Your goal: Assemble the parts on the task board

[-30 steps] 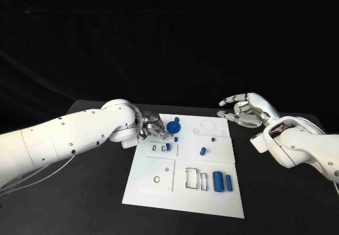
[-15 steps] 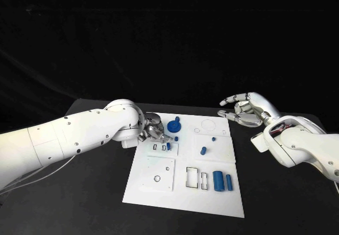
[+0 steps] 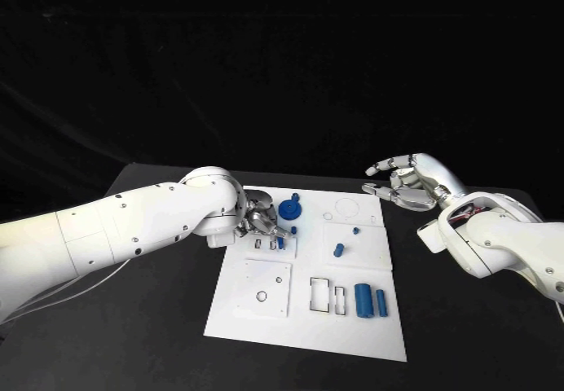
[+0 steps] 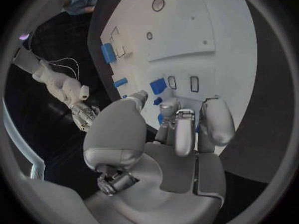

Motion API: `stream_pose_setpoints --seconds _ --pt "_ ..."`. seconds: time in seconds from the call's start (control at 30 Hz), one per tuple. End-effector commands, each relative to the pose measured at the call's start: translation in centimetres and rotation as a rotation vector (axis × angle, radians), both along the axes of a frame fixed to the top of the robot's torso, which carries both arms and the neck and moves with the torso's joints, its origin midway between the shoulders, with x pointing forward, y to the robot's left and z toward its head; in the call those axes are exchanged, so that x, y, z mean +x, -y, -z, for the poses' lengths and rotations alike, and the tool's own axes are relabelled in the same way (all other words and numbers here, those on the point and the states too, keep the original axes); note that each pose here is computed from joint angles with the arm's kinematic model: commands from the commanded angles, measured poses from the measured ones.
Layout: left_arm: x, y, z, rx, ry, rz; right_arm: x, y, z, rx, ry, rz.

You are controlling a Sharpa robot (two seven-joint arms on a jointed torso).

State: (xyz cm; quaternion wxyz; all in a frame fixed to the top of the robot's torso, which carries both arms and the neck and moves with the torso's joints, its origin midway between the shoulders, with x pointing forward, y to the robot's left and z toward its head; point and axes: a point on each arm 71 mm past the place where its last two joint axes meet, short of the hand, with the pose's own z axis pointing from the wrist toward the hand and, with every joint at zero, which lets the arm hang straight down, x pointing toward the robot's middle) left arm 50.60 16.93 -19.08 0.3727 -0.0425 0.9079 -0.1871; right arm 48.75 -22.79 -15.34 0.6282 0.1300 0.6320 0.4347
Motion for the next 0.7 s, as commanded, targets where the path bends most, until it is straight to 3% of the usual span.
stream_pose_setpoints --seconds 0.03,0.7 --pt "-0.05 0.23 0.05 0.001 -0.015 0.010 -0.02 -0.13 0.11 -0.006 -0.008 -0.009" --pt "-0.15 0.67 0.35 0.009 -0.032 0.028 -0.01 -0.18 0.20 -0.009 -0.013 -0.010"
